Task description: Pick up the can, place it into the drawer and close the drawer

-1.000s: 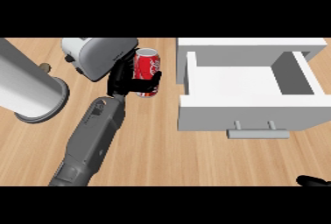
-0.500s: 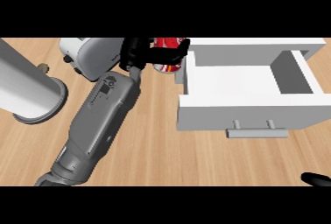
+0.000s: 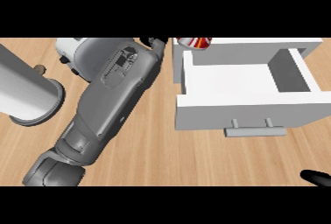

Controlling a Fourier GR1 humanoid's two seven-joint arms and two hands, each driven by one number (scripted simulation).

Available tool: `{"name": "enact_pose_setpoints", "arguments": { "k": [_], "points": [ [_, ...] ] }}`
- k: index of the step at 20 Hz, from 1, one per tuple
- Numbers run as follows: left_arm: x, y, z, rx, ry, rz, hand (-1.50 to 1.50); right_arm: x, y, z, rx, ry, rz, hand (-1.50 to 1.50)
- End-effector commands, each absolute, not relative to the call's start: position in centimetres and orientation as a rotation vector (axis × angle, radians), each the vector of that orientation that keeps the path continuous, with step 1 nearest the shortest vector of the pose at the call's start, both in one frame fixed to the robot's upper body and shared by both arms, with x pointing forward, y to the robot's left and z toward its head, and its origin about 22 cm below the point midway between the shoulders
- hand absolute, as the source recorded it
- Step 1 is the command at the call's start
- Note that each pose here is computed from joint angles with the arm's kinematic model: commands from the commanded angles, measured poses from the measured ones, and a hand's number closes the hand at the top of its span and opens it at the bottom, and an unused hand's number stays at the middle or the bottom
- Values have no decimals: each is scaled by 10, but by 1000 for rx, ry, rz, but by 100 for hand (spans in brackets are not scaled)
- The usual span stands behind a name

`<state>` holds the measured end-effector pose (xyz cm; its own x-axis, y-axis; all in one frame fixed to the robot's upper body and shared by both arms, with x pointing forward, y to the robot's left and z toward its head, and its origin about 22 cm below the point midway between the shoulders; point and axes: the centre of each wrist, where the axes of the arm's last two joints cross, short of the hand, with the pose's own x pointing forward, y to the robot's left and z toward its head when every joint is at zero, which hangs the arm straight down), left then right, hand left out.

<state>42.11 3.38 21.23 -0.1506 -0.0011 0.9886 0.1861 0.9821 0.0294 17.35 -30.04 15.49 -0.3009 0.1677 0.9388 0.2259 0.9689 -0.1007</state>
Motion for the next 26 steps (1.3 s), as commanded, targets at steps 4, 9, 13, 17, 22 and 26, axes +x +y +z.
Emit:
{"name": "enact_pose_setpoints", "arguments": {
  "k": [4,9,13,17,22,26],
  "points": [
    [425,-1,250,-86,-1708,-190,150,187,-301,159,-292,-1890,-56,-150],
    [426,-15,256,-42,-1674,-215,150,183,-288,160,-272,-1909,-23,-150],
    [428,-14,237,-28,-1661,-208,150,187,-283,170,-247,-1908,-20,-150],
    [432,-17,247,21,-1704,-221,150,190,-291,166,-243,-1915,-17,-150],
    [433,-22,258,96,-1693,-140,-150,180,-291,164,-255,-1913,-19,-150],
    [433,-22,254,143,-1700,-96,-150,192,-288,168,-237,-1912,27,-150]
  ]
}}
